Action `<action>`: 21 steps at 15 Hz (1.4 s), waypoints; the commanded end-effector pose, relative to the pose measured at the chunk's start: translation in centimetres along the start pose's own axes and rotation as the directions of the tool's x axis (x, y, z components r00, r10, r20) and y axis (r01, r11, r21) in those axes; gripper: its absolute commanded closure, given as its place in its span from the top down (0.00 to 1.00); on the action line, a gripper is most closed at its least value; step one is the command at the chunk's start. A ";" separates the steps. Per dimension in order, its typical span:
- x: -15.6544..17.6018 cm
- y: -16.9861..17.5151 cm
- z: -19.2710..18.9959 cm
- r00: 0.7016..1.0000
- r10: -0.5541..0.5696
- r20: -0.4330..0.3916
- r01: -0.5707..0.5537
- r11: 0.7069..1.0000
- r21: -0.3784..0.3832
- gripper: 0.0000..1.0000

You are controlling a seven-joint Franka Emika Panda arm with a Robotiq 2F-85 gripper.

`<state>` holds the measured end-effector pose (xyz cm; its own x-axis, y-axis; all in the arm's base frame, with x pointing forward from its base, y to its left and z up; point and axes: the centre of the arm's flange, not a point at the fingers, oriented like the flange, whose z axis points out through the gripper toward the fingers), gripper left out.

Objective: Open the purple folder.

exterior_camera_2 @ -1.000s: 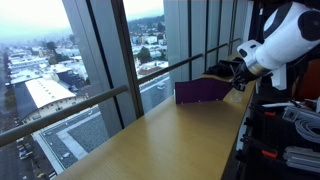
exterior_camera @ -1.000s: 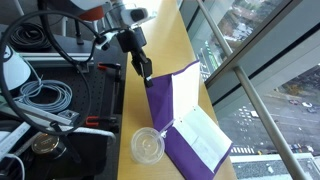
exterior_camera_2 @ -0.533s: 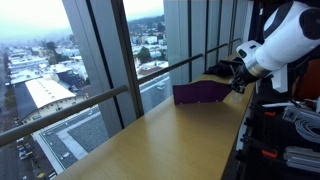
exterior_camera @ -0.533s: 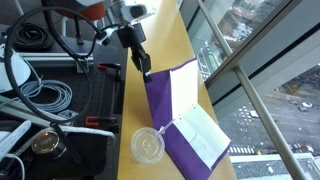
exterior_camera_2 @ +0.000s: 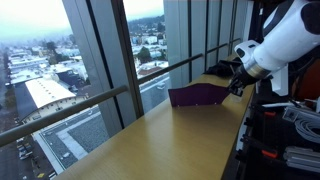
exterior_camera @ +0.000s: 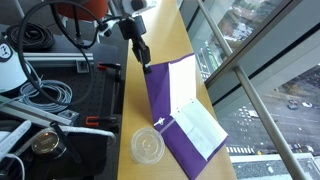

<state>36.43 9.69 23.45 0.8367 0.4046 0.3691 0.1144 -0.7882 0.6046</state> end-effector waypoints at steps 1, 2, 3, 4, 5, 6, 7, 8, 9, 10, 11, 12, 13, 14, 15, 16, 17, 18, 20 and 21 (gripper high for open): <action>1.4 0.6 -1.5 0.998 0.057 -0.011 -0.056 0.998 0.039 0.40; 1.7 0.9 -1.6 0.997 0.071 -0.009 -0.070 0.996 0.047 0.47; 2.0 1.3 -1.7 0.996 0.084 -0.006 -0.083 0.995 0.053 0.55; 2.3 1.5 -1.8 0.995 0.096 -0.005 -0.095 0.993 0.062 0.62; 2.6 2.0 -2.0 0.994 0.109 -0.003 -0.109 0.991 0.074 0.69; 2.8 2.6 -2.4 0.992 0.123 0.013 -0.123 0.987 0.104 0.77; 3.1 3.3 -2.6 0.990 0.139 0.023 -0.141 0.981 0.132 0.84; 3.6 4.3 -2.8 0.987 0.156 0.043 -0.161 0.970 0.183 0.92; 4.1 5.2 -3.0 0.983 0.171 0.065 -0.181 0.954 0.239 0.98; 4.8 6.5 -2.9 0.978 0.194 0.081 -0.210 0.932 0.294 1.00; 5.5 7.7 -2.8 0.972 0.212 0.101 -0.234 0.910 0.343 1.00; 6.1 8.9 -2.5 0.966 0.229 0.118 -0.257 0.887 0.385 1.00; 6.5 10.0 -1.6 0.960 0.245 0.134 -0.279 0.866 0.416 1.00; 6.7 10.8 -0.8 0.955 0.256 0.151 -0.297 0.848 0.439 1.00; 6.7 11.5 0.1 0.951 0.259 0.168 -0.308 0.837 0.453 1.00; 6.7 11.9 1.1 0.948 0.260 0.186 -0.318 0.827 0.464 1.00; 6.8 12.2 2.1 0.944 0.258 0.206 -0.326 0.818 0.475 1.00; 7.0 12.4 3.0 0.942 0.252 0.222 -0.331 0.816 0.475 1.00; 7.6 12.2 4.5 0.936 0.247 0.253 -0.342 0.811 0.475 1.00; 8.1 12.0 4.9 0.934 0.244 0.263 -0.345 0.808 0.478 1.00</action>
<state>43.01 3.02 25.66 0.9363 0.0622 0.3457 0.0431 -0.9971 0.0627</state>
